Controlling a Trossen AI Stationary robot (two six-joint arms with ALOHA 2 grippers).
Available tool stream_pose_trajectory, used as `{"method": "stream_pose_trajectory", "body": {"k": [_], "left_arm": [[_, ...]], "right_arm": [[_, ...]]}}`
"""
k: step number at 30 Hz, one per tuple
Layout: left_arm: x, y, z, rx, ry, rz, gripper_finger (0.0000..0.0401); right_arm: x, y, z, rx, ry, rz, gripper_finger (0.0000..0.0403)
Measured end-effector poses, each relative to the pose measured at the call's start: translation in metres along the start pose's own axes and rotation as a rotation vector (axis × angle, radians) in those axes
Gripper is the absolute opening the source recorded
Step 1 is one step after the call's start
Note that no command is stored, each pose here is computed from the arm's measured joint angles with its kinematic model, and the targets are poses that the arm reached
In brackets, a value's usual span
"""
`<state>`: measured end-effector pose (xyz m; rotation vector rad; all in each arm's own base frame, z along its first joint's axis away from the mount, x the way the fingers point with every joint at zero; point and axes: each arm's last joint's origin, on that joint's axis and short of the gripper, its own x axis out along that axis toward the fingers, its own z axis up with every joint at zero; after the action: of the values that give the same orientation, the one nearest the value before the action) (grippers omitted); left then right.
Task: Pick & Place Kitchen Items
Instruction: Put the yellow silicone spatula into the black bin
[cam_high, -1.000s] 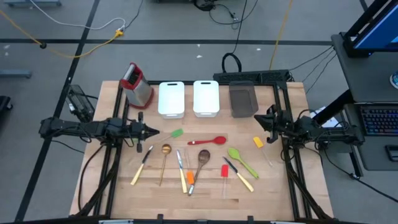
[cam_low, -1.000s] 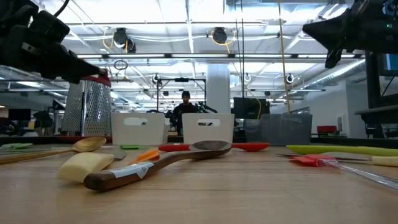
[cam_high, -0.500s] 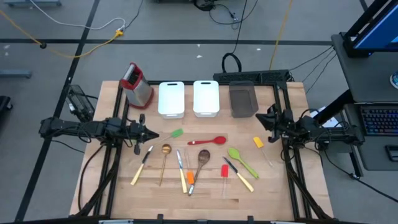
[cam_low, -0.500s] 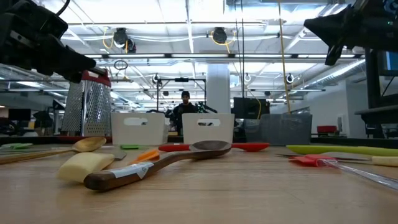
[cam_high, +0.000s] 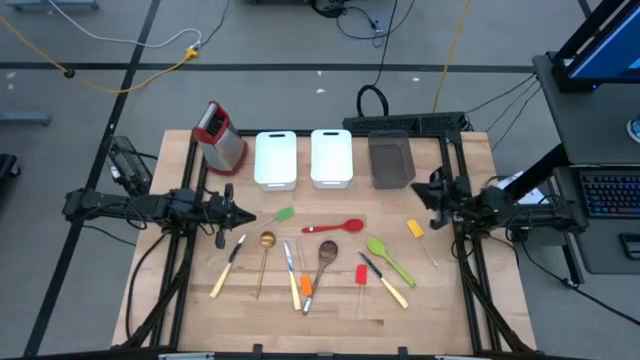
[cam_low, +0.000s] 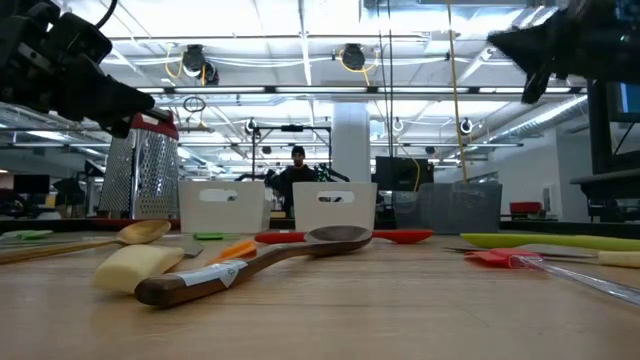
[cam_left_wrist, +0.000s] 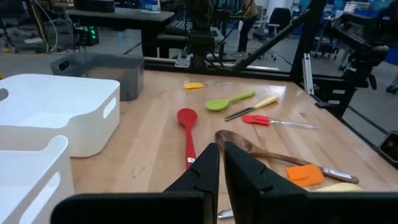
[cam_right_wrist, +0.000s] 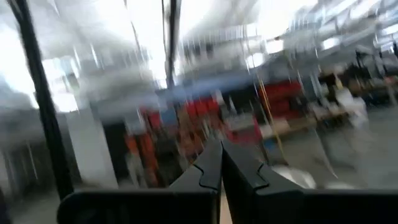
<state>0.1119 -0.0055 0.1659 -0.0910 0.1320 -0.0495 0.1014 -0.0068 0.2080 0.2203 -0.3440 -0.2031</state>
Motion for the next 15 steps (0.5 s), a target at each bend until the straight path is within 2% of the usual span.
{"method": "stream_pose_trajectory", "body": {"k": [5, 7, 11, 15], "left_arm": [[0.000, 0.000, 0.000, -0.013, 0.001, 0.000, 0.0026], [0.000, 0.000, 0.000, -0.013, 0.001, 0.000, 0.0026], [0.000, 0.000, 0.000, -0.010, 0.001, 0.001, 0.0026], [0.000, 0.000, 0.000, -0.014, 0.002, -0.001, 0.0026]], "right_arm": [[0.022, 0.012, 0.038, -0.035, 0.213, -0.042, 0.0004], [0.030, 0.015, 0.038, -0.024, 0.381, -0.082, 0.0004], [0.046, 0.020, 0.045, 0.030, 0.605, -0.167, 0.0004], [0.057, 0.022, 0.040, 0.070, 0.842, -0.263, 0.0004]]}}
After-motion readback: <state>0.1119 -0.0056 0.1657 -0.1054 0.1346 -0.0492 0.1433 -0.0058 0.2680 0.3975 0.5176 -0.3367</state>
